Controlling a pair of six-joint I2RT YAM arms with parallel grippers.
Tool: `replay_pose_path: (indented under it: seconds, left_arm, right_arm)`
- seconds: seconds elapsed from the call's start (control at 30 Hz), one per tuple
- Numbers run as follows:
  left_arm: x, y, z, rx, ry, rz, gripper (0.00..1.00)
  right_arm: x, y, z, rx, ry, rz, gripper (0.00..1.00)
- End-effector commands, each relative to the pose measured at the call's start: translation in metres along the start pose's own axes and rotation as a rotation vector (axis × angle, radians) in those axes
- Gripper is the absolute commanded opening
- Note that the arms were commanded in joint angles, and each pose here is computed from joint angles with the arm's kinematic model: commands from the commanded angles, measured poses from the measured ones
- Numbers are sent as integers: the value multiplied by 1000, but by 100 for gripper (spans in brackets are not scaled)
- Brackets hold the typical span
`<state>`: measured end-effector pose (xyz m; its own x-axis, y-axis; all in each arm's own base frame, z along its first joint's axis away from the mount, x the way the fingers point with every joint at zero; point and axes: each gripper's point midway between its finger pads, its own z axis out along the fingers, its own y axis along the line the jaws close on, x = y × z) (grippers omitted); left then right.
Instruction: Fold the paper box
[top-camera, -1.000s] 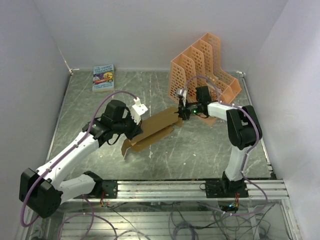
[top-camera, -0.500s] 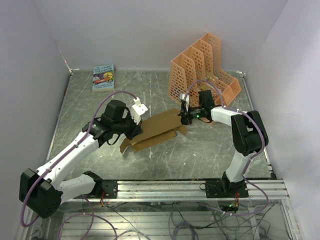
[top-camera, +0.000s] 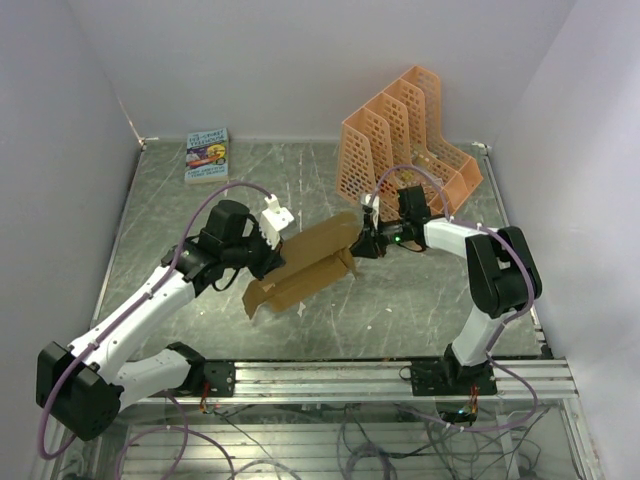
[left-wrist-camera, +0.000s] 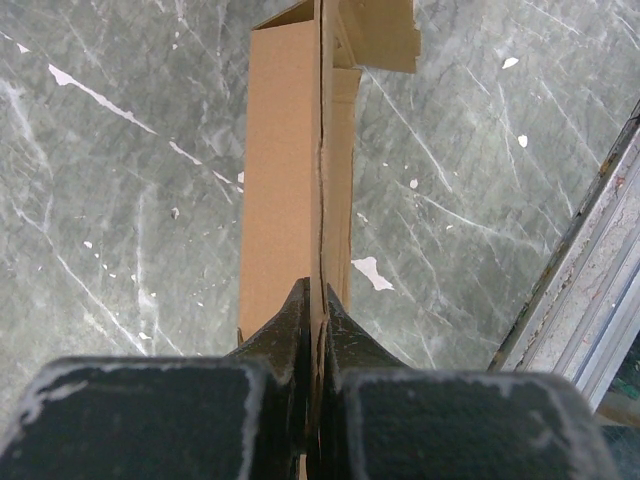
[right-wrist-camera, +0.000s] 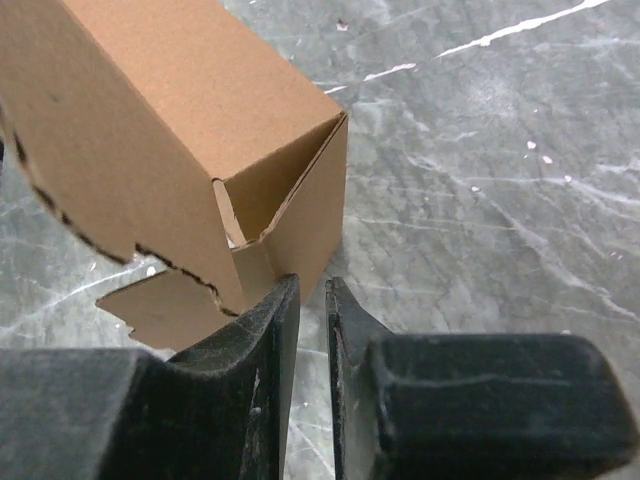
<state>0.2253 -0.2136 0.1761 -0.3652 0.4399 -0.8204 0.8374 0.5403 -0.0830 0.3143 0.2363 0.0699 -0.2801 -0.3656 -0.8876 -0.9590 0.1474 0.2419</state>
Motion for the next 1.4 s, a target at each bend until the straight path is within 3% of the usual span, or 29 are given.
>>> replay_pose_path:
  seconds: [0.0,0.7,1.07,1.37]
  left_arm:
    - [0,-5,-3,9,3,16,7]
    - [1,-10,3,28,19,14,7]
    - [0,-10,7,28,13,-1,7]
    - [-1,-11,8,39,3,-4,7]
  right_arm:
    - [-3,10,-2,-15,-15,11,18]
    - [-13,16,-8,55,-104,87,54]
    - [-7,9,-2,158,-175,180,53]
    - [-7,16,12,176,-203,119,52]
